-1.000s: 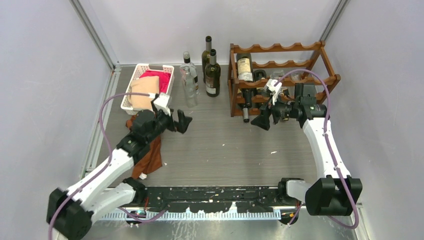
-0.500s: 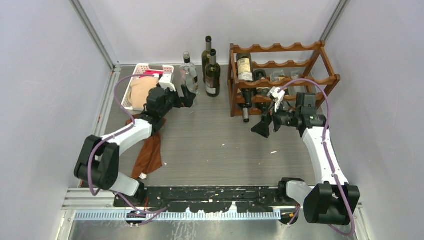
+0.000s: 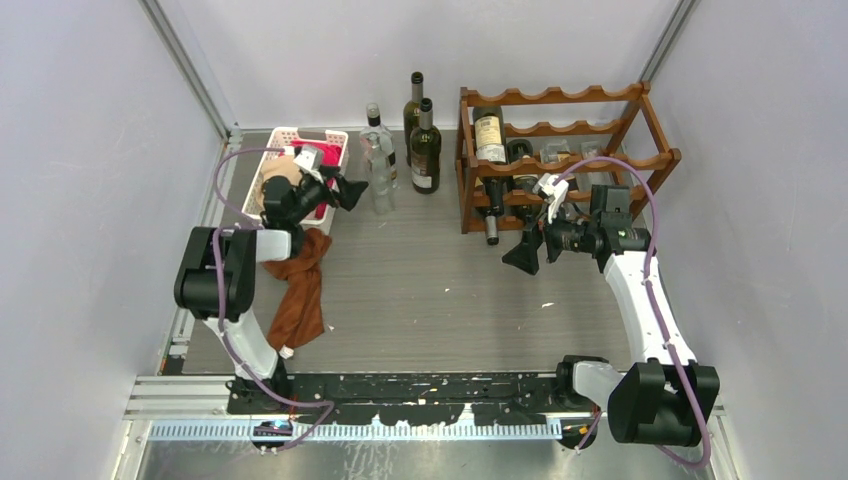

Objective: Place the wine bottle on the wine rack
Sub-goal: Pick up the wine bottle from the center of the board.

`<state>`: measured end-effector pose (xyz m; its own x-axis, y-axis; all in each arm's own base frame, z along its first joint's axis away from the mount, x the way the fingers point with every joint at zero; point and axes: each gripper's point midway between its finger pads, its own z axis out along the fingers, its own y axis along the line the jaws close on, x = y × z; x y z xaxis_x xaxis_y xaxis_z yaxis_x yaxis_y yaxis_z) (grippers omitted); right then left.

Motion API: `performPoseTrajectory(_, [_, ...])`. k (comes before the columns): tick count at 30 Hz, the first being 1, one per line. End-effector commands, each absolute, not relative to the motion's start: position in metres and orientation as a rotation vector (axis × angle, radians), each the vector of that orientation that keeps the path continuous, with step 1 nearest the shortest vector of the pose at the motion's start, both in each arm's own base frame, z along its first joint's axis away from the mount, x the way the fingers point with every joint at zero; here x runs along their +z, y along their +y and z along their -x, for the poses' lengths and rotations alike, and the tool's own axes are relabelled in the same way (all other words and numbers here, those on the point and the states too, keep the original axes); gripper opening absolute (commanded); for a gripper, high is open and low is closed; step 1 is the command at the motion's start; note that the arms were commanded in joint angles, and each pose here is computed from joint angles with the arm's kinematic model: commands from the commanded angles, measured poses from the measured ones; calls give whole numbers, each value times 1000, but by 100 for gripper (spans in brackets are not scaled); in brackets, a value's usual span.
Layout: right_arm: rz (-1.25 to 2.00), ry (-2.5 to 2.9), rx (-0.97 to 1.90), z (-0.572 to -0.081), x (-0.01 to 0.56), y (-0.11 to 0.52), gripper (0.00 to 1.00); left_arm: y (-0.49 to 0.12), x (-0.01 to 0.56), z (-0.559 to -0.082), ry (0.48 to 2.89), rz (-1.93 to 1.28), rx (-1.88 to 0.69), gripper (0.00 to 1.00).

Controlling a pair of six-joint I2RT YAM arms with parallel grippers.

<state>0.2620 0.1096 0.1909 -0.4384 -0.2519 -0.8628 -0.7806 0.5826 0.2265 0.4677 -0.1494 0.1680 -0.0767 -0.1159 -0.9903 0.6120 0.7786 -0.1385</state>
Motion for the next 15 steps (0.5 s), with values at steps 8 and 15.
performPoseTrajectory(8, [849, 1940, 758, -271, 196, 107, 100, -177, 203, -460, 1249, -699, -920, 85])
performPoseTrajectory(15, [851, 1946, 755, -272, 194, 106, 100, -180, 192, -467, 1270, -739, -937, 84])
